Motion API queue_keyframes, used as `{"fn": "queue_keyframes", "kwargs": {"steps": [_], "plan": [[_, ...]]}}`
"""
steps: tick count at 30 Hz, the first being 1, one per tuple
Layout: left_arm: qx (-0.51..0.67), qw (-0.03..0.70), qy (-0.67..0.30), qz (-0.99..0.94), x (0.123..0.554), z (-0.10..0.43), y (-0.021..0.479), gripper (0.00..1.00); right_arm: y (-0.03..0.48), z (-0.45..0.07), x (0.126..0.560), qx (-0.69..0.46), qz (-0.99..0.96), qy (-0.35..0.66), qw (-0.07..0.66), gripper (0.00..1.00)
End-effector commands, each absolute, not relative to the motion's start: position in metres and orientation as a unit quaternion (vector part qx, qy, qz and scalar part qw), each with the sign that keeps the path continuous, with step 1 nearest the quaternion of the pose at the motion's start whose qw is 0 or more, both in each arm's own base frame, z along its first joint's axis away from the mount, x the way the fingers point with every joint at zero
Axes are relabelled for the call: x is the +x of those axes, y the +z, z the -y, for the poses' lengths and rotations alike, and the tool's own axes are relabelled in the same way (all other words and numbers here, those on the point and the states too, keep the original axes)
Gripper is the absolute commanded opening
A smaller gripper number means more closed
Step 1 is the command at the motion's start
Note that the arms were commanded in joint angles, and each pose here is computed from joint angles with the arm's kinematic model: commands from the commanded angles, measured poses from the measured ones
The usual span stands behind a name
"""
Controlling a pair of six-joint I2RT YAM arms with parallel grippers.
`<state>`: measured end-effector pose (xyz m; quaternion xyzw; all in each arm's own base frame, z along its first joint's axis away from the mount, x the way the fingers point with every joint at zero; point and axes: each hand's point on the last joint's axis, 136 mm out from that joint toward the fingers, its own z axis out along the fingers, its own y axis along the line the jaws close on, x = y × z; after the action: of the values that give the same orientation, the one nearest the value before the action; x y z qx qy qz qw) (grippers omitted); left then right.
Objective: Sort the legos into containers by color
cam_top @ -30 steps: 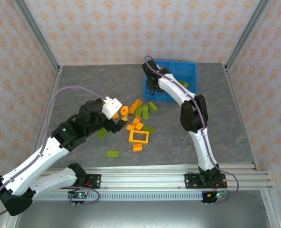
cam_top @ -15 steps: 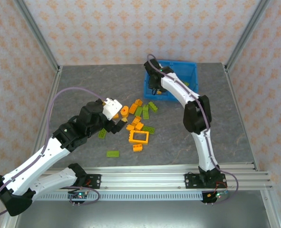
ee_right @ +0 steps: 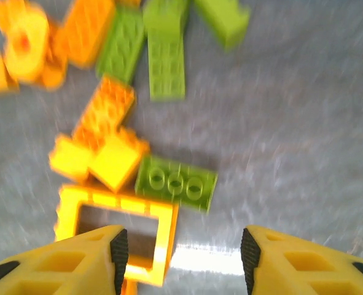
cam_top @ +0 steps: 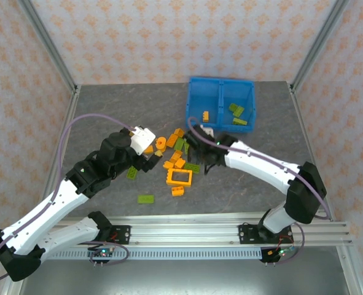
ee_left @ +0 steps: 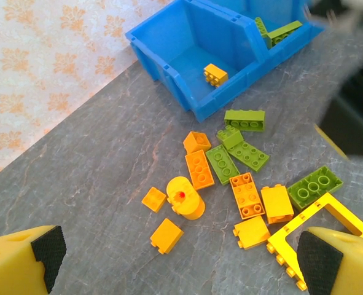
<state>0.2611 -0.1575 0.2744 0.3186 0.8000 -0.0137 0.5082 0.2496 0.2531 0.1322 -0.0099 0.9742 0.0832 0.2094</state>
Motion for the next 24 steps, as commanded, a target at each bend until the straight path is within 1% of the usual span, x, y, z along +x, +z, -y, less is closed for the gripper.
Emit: {"fn": "queue_keyframes", "kwargs": {"steps": [1, 5, 8, 9, 15, 18, 21, 23, 24], "plan": [[0.306, 0.521, 0.008, -0.797, 0.266, 0.149, 0.278, 1.0, 0.121, -0.283, 0.208, -0.031, -0.976, 0.122, 0.179, 0.64], [0.305, 0.519, 0.008, -0.798, 0.266, 0.149, 0.277, 1.0, 0.098, -0.299, 0.176, -0.091, -0.98, 0.092, 0.153, 0.86], [0.306, 0.514, 0.011, -0.801, 0.267, 0.149, 0.271, 1.0, 0.086, -0.317, 0.161, -0.117, -0.977, 0.098, 0.146, 0.98], [0.307, 0.514, 0.012, -0.801, 0.267, 0.149, 0.271, 1.0, 0.082, -0.321, 0.16, -0.123, -0.977, 0.097, 0.148, 0.99], [0.314, 0.505, 0.016, -0.804, 0.268, 0.15, 0.269, 1.0, 0.056, -0.336, 0.163, -0.144, -0.977, 0.068, 0.139, 1.0], [0.315, 0.505, 0.018, -0.804, 0.269, 0.15, 0.267, 1.0, 0.046, -0.343, 0.162, -0.149, -0.976, 0.078, 0.135, 0.96], [0.317, 0.502, 0.021, -0.804, 0.269, 0.15, 0.266, 1.0, 0.035, -0.344, 0.163, -0.156, -0.977, 0.07, 0.131, 0.85], [0.318, 0.5, 0.02, -0.805, 0.269, 0.151, 0.264, 1.0, 0.029, -0.344, 0.162, -0.156, -0.978, 0.064, 0.126, 0.74], [0.317, 0.5, 0.021, -0.805, 0.27, 0.15, 0.264, 1.0, 0.027, -0.343, 0.161, -0.153, -0.979, 0.061, 0.123, 0.69]]}}
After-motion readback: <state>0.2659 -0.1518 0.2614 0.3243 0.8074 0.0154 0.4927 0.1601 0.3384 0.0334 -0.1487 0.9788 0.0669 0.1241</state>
